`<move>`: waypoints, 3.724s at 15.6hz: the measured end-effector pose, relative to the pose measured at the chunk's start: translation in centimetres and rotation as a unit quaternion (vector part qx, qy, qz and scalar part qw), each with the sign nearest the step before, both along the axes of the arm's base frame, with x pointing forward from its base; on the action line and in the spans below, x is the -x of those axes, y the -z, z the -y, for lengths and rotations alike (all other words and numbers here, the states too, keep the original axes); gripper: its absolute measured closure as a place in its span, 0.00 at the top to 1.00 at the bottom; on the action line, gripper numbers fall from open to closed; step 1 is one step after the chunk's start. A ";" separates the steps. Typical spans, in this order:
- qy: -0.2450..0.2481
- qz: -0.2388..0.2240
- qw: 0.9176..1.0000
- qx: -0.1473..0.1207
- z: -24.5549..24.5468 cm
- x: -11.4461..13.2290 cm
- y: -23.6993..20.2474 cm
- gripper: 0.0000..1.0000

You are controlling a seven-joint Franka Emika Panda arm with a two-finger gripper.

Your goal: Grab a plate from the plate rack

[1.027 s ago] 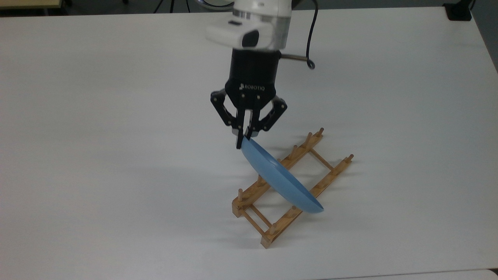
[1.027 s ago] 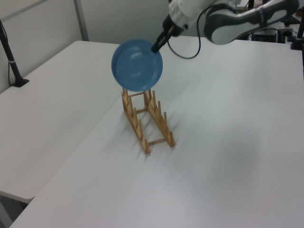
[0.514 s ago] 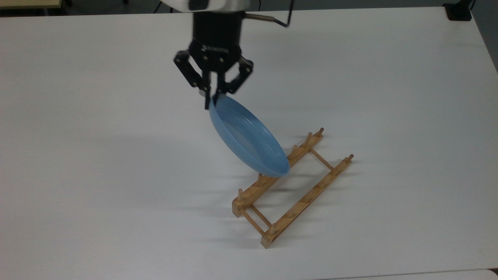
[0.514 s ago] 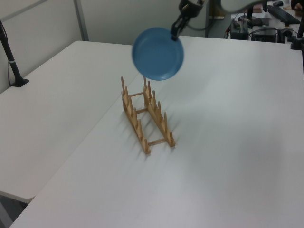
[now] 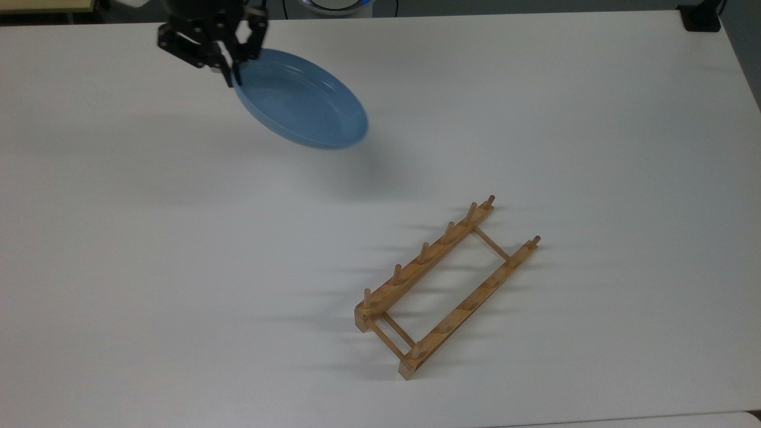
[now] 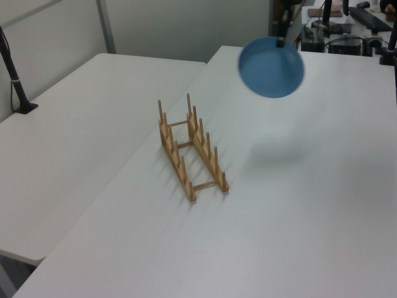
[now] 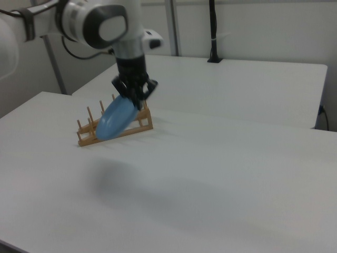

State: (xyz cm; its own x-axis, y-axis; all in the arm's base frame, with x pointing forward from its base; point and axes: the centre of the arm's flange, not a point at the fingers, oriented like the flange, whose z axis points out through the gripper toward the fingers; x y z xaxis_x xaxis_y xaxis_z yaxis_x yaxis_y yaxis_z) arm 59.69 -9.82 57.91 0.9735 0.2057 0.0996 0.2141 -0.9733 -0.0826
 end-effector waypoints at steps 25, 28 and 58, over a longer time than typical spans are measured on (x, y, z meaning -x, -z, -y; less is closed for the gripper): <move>-0.014 -0.082 0.995 -0.048 9.9 3.0 22.3 0.65; 0.010 -0.074 0.996 -0.046 10.0 2.4 18.9 0.96; 0.160 -0.004 0.987 0.029 -7.4 4.0 -4.2 1.00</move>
State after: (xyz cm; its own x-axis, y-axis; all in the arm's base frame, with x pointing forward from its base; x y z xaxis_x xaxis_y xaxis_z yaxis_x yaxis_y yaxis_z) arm 55.65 -2.44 62.13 0.9902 -0.1081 0.0888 -0.1063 -0.9940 -0.0247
